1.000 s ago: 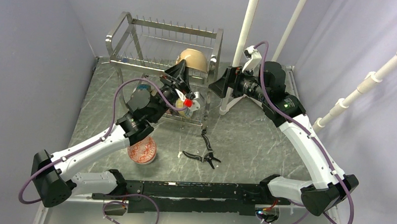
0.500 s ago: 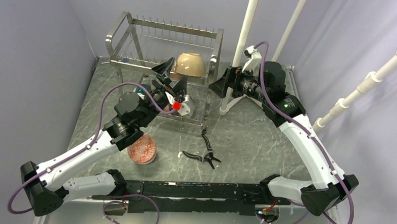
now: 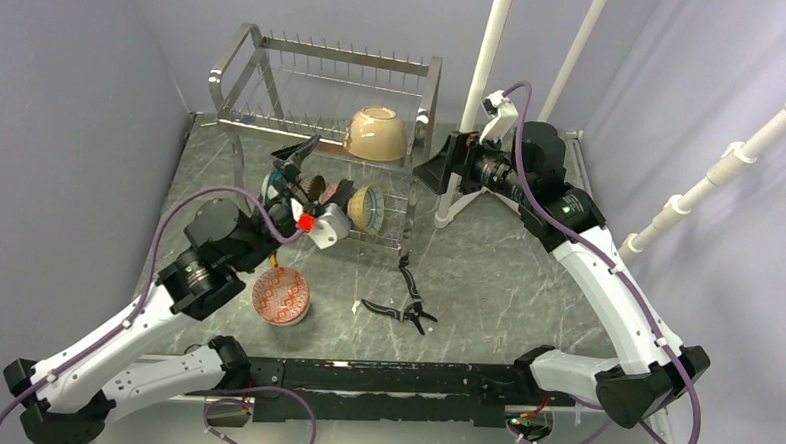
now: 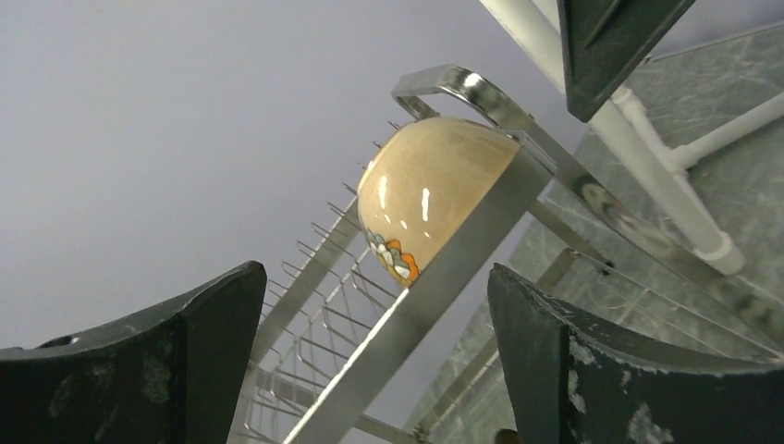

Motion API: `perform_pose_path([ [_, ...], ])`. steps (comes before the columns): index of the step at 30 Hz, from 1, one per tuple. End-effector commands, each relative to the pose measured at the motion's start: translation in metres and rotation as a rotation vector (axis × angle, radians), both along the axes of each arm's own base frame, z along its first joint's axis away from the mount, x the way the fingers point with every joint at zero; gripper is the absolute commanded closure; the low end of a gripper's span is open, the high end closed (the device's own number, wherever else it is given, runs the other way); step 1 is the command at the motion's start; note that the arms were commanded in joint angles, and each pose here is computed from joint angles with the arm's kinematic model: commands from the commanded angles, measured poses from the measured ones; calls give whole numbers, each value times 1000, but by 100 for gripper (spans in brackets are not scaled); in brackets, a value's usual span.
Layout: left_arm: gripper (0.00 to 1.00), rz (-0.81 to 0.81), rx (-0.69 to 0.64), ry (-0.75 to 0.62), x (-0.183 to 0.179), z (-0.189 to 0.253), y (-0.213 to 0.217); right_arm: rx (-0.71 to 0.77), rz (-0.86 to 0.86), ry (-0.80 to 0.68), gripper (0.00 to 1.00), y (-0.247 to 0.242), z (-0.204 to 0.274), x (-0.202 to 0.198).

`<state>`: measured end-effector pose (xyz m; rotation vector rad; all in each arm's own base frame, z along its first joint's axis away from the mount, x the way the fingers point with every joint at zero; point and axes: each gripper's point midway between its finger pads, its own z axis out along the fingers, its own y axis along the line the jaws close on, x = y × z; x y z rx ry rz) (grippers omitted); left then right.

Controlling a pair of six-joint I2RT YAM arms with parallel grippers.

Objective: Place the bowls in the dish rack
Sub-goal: Turn the bowl upside down on the dish rack.

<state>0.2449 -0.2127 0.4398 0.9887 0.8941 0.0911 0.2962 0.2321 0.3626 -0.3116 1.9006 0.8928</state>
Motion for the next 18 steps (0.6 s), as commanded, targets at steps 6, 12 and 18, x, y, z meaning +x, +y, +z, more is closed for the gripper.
perform_pose_path([
  [6,6,-26,-229,405,-33,-50,29,17,12,-47,8,-4,8,-8],
  [12,6,148,-567,819,-44,-107,59,14,37,0,7,-5,-18,-21],
  [18,6,425,-787,1089,-48,-172,81,8,64,100,7,-3,-61,-34],
])
